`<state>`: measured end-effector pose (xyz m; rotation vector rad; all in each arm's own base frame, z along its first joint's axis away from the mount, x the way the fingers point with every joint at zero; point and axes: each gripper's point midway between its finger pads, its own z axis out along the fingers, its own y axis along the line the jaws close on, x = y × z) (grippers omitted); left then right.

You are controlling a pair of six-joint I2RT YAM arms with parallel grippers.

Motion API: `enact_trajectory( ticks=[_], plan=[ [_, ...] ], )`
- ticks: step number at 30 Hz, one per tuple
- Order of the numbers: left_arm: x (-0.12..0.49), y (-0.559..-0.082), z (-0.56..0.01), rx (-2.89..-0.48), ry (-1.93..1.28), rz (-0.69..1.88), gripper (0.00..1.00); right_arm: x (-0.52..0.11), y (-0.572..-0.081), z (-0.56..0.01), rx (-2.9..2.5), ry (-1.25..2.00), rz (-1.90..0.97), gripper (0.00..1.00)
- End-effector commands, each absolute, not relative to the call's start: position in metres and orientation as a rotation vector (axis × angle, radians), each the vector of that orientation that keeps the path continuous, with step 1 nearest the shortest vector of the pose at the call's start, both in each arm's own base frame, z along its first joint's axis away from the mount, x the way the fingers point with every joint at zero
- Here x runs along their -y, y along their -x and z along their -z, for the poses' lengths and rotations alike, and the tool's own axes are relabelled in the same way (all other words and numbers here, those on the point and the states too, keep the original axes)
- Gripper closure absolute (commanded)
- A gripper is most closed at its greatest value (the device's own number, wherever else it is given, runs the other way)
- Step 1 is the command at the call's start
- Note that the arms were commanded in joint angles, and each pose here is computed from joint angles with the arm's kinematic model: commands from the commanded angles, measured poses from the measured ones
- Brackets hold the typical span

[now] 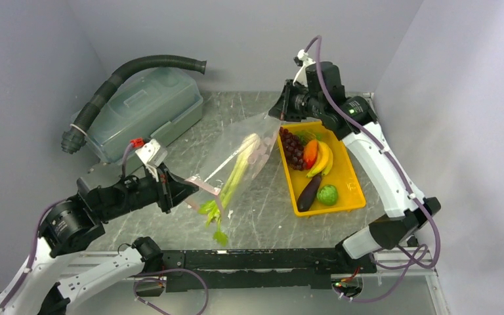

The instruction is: Place the food in the zip-top bag and seal the zipper

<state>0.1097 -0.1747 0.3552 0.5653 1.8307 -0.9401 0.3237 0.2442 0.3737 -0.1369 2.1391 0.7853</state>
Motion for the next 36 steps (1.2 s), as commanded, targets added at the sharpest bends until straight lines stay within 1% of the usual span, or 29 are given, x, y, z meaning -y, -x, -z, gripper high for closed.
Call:
enact_trajectory(
  ticks=[1, 3, 5, 6, 10, 13, 16, 20, 24, 28, 30, 32, 35, 36],
  plan=[
    [0.194, -0.087, -0.381, -1.797, -0.574, 1.173, 1.00, -0.236, -0.347, -0.302, -2.311, 0.125, -0.668, 1.00],
    [0.202, -0.074, -0.400, -1.755, -0.617, 1.275, 1.00, -0.241, -0.346, -0.266, -2.397, 0.146, -0.666, 1.00],
    [0.201, -0.067, -0.421, -1.698, -0.629, 1.315, 1.00, -0.243, -0.342, -0.241, -2.457, 0.163, -0.670, 1.00],
    [0.198, -0.067, -0.430, -1.671, -0.615, 1.308, 1.00, -0.243, -0.340, -0.231, -2.478, 0.168, -0.663, 1.00],
    [0.170, -0.085, -0.455, -1.622, -0.399, 1.196, 1.00, -0.234, -0.334, -0.198, -2.562, 0.179, -0.606, 1.00],
    [0.167, -0.091, -0.451, -1.685, -0.339, 1.175, 1.00, -0.231, -0.328, -0.185, -2.595, 0.191, -0.598, 1.00],
    [0.187, -0.090, -0.439, -1.771, -0.369, 1.245, 1.00, -0.235, -0.315, -0.176, -2.633, 0.236, -0.625, 1.00],
    [0.193, -0.104, -0.428, -1.856, -0.299, 1.215, 1.00, -0.226, -0.305, -0.139, -2.739, 0.243, -0.539, 1.00],
    [0.209, -0.088, -0.471, -1.748, -0.420, 1.359, 1.00, -0.238, -0.282, -0.124, -2.774, 0.307, -0.528, 1.00],
    [0.204, -0.086, -0.526, -1.624, -0.469, 1.338, 1.00, -0.237, -0.275, -0.098, -2.835, 0.297, -0.501, 1.00],
    [0.205, -0.089, -0.549, -1.585, -0.493, 1.315, 1.00, -0.244, -0.275, -0.101, -2.823, 0.296, -0.557, 1.00],
    [0.210, -0.102, -0.554, -1.598, -0.465, 1.282, 1.00, -0.249, -0.279, -0.104, -2.799, 0.286, -0.590, 1.00],
    [0.239, -0.110, -0.545, -1.639, -0.516, 1.356, 1.00, -0.257, -0.277, -0.107, -2.814, 0.316, -0.610, 1.00],
    [0.238, -0.123, -0.539, -1.674, -0.468, 1.300, 1.00, -0.262, -0.276, -0.111, -2.796, 0.335, -0.630, 1.00]
  ],
)
